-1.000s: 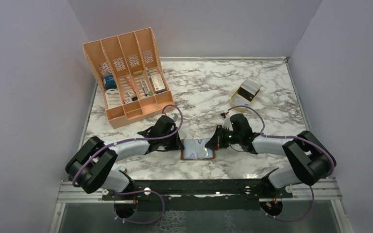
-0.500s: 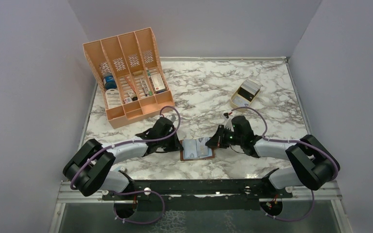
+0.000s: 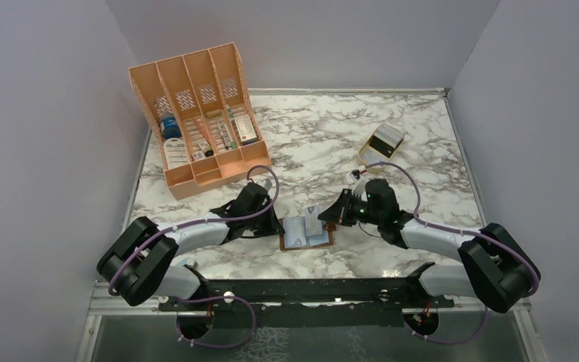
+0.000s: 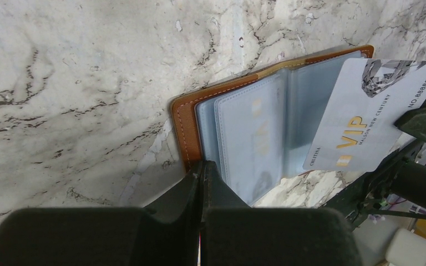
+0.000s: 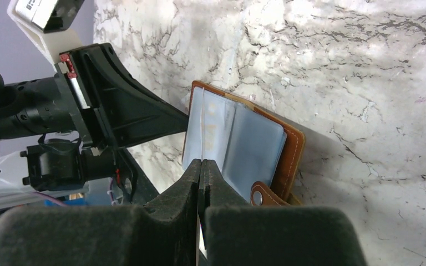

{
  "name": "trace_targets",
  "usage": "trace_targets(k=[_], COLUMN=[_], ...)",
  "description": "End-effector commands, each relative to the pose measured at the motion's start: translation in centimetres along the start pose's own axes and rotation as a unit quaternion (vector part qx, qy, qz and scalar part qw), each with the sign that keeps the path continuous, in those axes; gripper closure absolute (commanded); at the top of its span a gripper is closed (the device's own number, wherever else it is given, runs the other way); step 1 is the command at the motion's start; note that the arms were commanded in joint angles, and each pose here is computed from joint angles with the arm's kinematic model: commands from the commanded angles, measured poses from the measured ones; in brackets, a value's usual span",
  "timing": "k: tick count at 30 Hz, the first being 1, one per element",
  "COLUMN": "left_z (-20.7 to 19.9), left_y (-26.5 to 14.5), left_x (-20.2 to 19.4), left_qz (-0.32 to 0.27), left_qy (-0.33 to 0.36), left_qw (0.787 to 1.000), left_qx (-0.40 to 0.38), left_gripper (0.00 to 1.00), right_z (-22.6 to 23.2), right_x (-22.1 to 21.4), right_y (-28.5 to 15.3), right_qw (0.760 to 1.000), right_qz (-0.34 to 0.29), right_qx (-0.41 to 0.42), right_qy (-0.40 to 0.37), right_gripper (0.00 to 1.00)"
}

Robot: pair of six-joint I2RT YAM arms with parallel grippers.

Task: Put the credit cards into the card holder
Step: Insert the credit card into the card holder.

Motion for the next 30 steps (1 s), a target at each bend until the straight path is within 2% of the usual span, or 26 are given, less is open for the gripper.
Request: trace_targets(k=[1,7,24,30], left_z=[0.5,0.3,0.6,0.4], left_y=[-0.3,-0.6,-0.3,-0.5], left_x=[-1.0,-1.1,-1.6,-1.4], left_qz=[0.014,0.010,0.017,0.016], left_qy=[-0.015,-0.024,-0.026,-0.029], left_qw=[1.000,1.000,1.000,0.999], left_qx=[0.011,0.006,0.003,0.009], left_gripper=[1.00,1.00,1.00,1.00], right_z=[0.3,-0.5,-2.2,-1.3], right_x=[0.3,0.5,-1.7,-1.0], right_y=[0.1,0.7,1.8,1.7], right_qw=[1.000,0.999,0.999,0.999], right_qz=[-0.019,-0.031,0.009,0.002], right_qx=[-0.003,-0.015,-0.005,-0.004], right_qy=[0.000,-0.003,0.046,0.042], right_gripper=[0.99,0.99,0.99,0.99])
Point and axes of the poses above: each gripper's point midway between its finger pads, its own y axis out along the fingers, its own z axis along the line the jaws close on, x = y × z, the point moved 10 cm from there along -y, back along the fingers, and after that the axes turned 8 degrees about y, right-handed, at the moved point
